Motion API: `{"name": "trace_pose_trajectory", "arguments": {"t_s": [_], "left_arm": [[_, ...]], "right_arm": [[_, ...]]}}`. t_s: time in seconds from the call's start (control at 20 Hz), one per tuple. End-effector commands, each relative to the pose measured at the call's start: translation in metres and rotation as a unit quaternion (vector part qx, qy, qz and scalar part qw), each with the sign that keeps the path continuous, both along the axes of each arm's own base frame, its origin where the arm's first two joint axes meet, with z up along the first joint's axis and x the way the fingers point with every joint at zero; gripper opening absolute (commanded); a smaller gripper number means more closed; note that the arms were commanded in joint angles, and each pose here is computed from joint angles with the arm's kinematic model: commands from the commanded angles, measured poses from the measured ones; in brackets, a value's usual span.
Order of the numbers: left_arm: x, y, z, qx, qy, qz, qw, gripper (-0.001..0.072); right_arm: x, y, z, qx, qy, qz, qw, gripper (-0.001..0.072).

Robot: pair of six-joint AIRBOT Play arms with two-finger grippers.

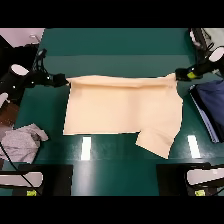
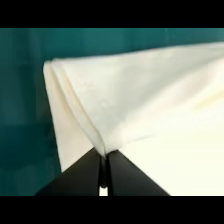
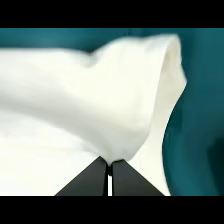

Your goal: Fold the shirts.

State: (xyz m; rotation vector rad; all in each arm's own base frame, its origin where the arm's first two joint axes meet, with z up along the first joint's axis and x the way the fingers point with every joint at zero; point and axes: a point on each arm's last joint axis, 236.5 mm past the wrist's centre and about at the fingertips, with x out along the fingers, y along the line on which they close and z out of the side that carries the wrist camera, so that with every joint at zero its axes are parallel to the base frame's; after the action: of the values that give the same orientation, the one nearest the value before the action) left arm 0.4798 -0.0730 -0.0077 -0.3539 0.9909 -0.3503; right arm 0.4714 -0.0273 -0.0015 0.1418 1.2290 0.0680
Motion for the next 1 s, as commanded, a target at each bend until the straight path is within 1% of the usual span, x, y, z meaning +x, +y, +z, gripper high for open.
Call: {"name": "trace_pose_trajectory", "arguments": {"t_s": [0.0, 0.15, 0.2, 0.25, 0.3, 0.35, 0.45, 0.55, 0.65, 0.75, 0.95], "left_arm": [[-0.019, 0.002, -0.027, 0.012, 0.033, -0.007, 0.999, 0.0025], [-0.027, -0.001, -0.031, 0.004, 0.049, -0.01, 0.999, 0.0028], [-0.029, -0.003, -0.03, -0.002, 0.055, -0.01, 0.998, 0.0186], [-0.032, -0.005, -0.031, -0.006, 0.061, -0.013, 0.998, 0.0461], [-0.035, -0.008, -0.03, -0.011, 0.07, -0.014, 0.997, 0.0557], [-0.039, -0.01, -0.029, -0.017, 0.079, -0.019, 0.997, 0.0544], [-0.052, -0.007, -0.02, -0.013, 0.104, -0.04, 0.994, 0.0543], [-0.07, 0.003, -0.004, -0.016, 0.125, -0.058, 0.99, 0.0543], [-0.101, 0.012, 0.001, -0.011, 0.151, -0.08, 0.985, 0.0542], [-0.14, 0.015, -0.01, -0.003, 0.181, -0.083, 0.98, 0.0542], [-0.21, 0.004, -0.048, -0.012, 0.229, -0.071, 0.971, 0.0542]], "right_arm": [[-0.031, -0.001, -0.031, -0.004, 0.045, -0.006, 0.999, 0.0017], [-0.04, 0.005, -0.042, 0.012, 0.058, -0.015, 0.998, 0.0021], [-0.041, 0.006, -0.042, 0.015, 0.061, -0.021, 0.998, 0.0034], [-0.041, 0.01, -0.039, 0.024, 0.059, -0.022, 0.998, 0.0173], [-0.04, 0.014, -0.035, 0.036, 0.056, -0.025, 0.997, 0.0334], [-0.042, 0.014, -0.029, 0.042, 0.054, -0.028, 0.997, 0.034], [-0.051, 0.014, -0.01, 0.055, 0.05, -0.032, 0.997, 0.0339], [-0.069, 0.017, 0.019, 0.081, 0.048, -0.016, 0.995, 0.0329], [-0.091, 0.024, 0.045, 0.113, 0.053, 0.0, 0.992, 0.0329], [-0.107, 0.023, 0.063, 0.111, 0.053, 0.003, 0.992, 0.0329], [-0.113, 0.028, 0.087, 0.103, 0.023, 0.012, 0.994, 0.0329]]}}
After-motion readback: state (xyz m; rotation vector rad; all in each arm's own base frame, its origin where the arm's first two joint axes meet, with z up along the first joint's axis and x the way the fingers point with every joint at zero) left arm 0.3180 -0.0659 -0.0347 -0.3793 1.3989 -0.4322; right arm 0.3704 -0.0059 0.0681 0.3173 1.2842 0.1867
